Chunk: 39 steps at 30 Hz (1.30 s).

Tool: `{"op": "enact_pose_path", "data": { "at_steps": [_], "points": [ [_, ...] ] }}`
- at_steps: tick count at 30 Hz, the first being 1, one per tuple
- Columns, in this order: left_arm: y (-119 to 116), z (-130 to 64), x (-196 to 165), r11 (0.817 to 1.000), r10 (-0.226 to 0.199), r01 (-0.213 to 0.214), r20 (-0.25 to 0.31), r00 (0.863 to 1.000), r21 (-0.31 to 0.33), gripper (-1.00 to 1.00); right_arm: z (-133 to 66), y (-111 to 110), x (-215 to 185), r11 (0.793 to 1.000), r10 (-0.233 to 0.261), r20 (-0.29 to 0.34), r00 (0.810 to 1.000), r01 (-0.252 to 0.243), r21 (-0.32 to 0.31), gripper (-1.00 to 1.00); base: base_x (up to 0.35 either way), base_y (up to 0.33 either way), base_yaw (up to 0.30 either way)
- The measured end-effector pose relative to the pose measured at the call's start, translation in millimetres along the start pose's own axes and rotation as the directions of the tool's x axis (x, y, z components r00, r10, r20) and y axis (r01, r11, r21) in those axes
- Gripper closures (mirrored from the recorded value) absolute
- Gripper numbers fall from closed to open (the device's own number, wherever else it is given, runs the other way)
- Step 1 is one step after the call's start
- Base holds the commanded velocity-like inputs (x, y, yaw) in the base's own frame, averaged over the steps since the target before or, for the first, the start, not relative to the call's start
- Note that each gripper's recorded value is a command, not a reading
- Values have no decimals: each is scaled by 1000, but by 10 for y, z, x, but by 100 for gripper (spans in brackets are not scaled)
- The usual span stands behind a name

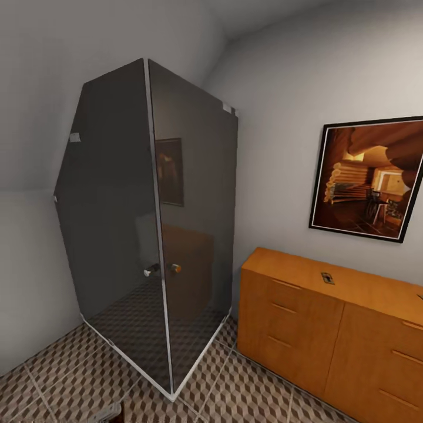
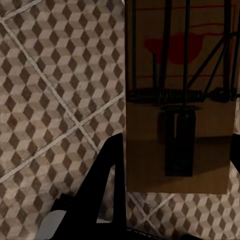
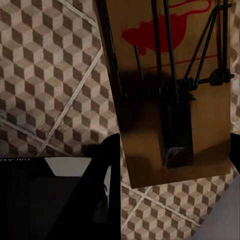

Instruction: Take the four mousetraps from the cabinet in the bathroom and place them on the bathroom floor. Make sure all four end up on the same floor surface, and ensure that at least two of them are either under or directly next to the same bathroom sink.

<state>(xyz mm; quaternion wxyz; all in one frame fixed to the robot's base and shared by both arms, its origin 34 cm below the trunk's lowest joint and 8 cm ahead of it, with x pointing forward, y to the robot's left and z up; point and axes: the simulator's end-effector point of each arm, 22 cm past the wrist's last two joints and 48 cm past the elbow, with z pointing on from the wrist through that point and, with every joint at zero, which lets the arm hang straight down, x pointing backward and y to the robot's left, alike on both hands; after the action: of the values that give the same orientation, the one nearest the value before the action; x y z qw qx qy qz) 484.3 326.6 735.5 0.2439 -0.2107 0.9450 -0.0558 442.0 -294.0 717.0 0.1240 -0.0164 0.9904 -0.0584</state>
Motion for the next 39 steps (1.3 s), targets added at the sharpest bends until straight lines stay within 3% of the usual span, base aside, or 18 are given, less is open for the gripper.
{"op": "enact_pose_path", "data": {
  "at_steps": [7,15,25,31,39],
  "points": [
    [34,11,50,1000,0,0,-4,1000,-7,100,16,-7,31,1000,-15,-6,1000,15,4,100,0,0,261],
    [63,22,109,1000,-1,1,-12,1000,-11,100,28,-41,46,997,-73,-9,997,74,22,100,0,0,265],
    [56,24,114,1000,-1,1,-11,1000,-11,100,31,-45,53,996,-81,-10,997,81,25,100,0,0,285],
    [49,24,27,1000,4,-4,30,1000,-10,100,33,-45,59,996,-82,-11,997,82,25,100,0,0,290],
    [50,24,1,1000,7,-6,45,999,-11,100,38,-44,83,996,-83,-14,996,83,25,100,0,0,291]
  ]
}}
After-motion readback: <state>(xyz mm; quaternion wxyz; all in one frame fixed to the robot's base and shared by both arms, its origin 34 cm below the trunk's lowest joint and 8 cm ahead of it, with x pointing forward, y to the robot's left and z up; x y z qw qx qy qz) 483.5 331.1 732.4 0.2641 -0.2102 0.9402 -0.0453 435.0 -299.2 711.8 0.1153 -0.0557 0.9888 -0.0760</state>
